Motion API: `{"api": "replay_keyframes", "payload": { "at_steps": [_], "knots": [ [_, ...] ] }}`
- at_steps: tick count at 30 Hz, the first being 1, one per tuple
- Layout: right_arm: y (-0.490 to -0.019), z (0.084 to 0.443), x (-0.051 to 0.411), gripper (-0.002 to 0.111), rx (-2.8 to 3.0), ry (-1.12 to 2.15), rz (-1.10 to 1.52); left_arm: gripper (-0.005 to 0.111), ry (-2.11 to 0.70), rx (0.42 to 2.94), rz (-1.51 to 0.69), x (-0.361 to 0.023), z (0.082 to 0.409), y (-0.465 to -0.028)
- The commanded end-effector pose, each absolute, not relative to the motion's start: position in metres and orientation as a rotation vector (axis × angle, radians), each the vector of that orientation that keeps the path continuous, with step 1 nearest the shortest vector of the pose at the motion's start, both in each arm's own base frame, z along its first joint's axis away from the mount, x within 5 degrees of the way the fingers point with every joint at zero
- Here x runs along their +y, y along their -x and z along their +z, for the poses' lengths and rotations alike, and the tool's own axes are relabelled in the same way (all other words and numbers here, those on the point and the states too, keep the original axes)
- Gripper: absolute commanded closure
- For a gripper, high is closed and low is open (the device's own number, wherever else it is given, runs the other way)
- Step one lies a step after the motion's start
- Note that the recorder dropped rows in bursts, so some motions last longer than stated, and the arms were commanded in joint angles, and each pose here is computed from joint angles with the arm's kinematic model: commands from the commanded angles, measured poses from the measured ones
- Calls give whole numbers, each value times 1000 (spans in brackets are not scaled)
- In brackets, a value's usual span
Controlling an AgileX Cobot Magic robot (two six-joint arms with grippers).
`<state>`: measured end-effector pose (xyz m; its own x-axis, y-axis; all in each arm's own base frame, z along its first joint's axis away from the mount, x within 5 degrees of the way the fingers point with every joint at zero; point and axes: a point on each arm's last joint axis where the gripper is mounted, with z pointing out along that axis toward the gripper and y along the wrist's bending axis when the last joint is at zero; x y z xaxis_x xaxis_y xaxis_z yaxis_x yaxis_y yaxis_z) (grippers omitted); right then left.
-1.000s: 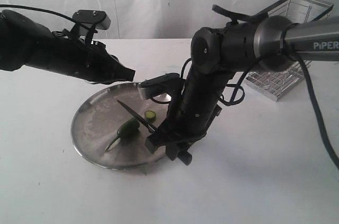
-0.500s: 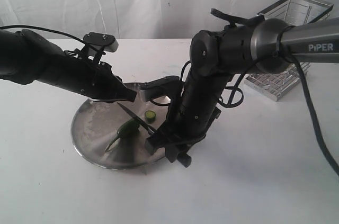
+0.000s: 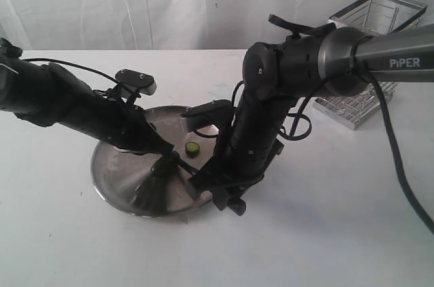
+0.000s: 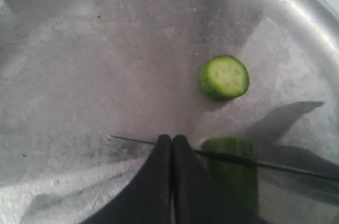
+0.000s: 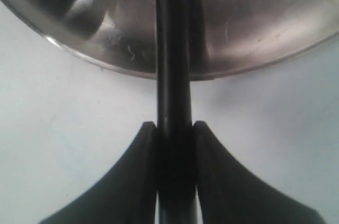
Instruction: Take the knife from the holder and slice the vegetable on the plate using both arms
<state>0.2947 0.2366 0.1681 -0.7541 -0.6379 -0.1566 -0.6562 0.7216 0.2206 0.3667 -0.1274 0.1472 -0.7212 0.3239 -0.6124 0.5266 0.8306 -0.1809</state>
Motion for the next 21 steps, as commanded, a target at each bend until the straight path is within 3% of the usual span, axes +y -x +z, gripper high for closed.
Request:
{"api": "replay_keyframes", "payload": {
  "at_steps": [1,16,21],
  "knots": [
    [-295,158,237,108,2869,1081,398,107,-648,2467,-486,-130,134,-364],
    [-294,148,237,108,2928,1103,394,107,-666,2462,-468,-129,131,-364],
    [-294,148,237,108,2919,1099,395,107,-531,2324,-361,-122,174,-372]
  ]
}}
